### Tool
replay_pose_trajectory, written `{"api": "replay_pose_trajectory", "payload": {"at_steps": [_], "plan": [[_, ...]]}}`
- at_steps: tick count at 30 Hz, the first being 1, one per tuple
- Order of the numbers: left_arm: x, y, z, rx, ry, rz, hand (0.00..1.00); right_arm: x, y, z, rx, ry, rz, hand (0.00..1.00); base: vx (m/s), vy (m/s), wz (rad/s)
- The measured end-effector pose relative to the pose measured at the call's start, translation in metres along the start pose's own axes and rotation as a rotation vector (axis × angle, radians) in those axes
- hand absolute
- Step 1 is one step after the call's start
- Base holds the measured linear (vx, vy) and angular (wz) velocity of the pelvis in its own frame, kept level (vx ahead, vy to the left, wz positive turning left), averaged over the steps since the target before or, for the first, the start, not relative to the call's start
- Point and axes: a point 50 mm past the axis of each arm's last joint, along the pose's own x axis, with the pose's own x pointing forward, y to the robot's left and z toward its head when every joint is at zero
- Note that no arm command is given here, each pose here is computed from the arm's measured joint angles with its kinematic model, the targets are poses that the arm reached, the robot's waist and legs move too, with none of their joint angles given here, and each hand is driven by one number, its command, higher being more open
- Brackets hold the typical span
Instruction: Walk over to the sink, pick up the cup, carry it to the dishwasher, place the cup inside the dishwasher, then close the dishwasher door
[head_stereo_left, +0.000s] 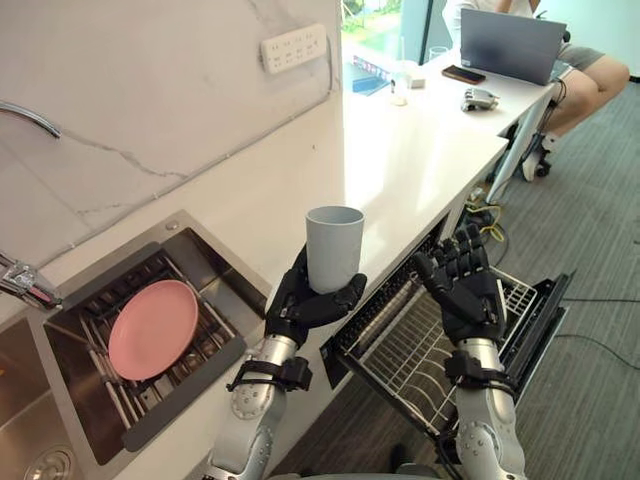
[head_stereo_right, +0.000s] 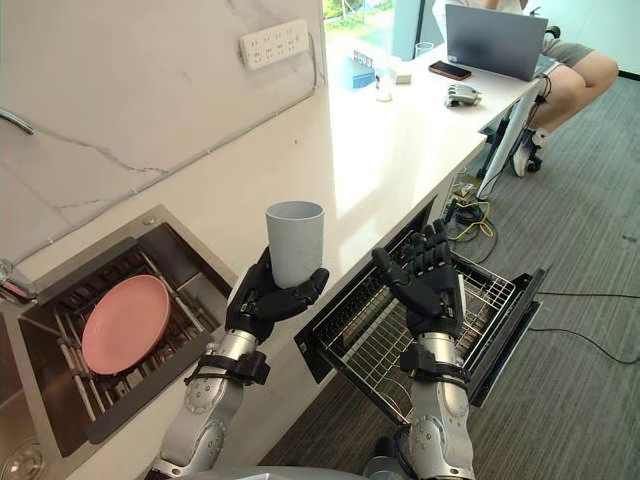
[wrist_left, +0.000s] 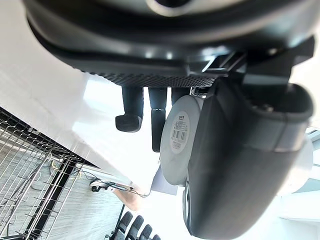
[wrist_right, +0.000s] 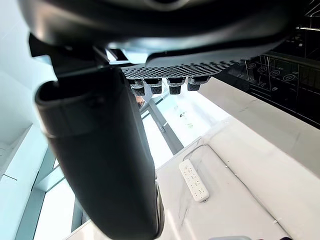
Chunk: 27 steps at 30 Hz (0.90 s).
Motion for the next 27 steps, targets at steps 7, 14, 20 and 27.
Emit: {"api": "replay_pose_trajectory", "payload": {"at_steps": [7, 14, 20, 27], "plan": [[0.003, 0.034, 0.019, 0.084, -0.098, 0.291, 0.0, 0.004, 0.01, -0.004, 0.036, 0.021, 0.137, 1.0, -0.06, 0.011, -0.92], [0.005, 0.04, 0.035, 0.101, -0.222, 0.37, 0.0, 0.011, 0.015, -0.001, 0.095, 0.069, 0.31, 1.0, -0.06, -0.108, 0.06], [0.007, 0.048, 0.051, 0.135, -0.338, 0.451, 0.0, 0.018, 0.027, -0.005, 0.201, 0.254, 0.544, 1.0, 0.01, 0.006, 0.02], [0.015, 0.034, 0.05, 0.291, -0.351, 0.327, 0.0, 0.02, 0.044, -0.009, 0.352, 0.316, 0.669, 1.0, 0.0, 0.075, 0.15]]}}
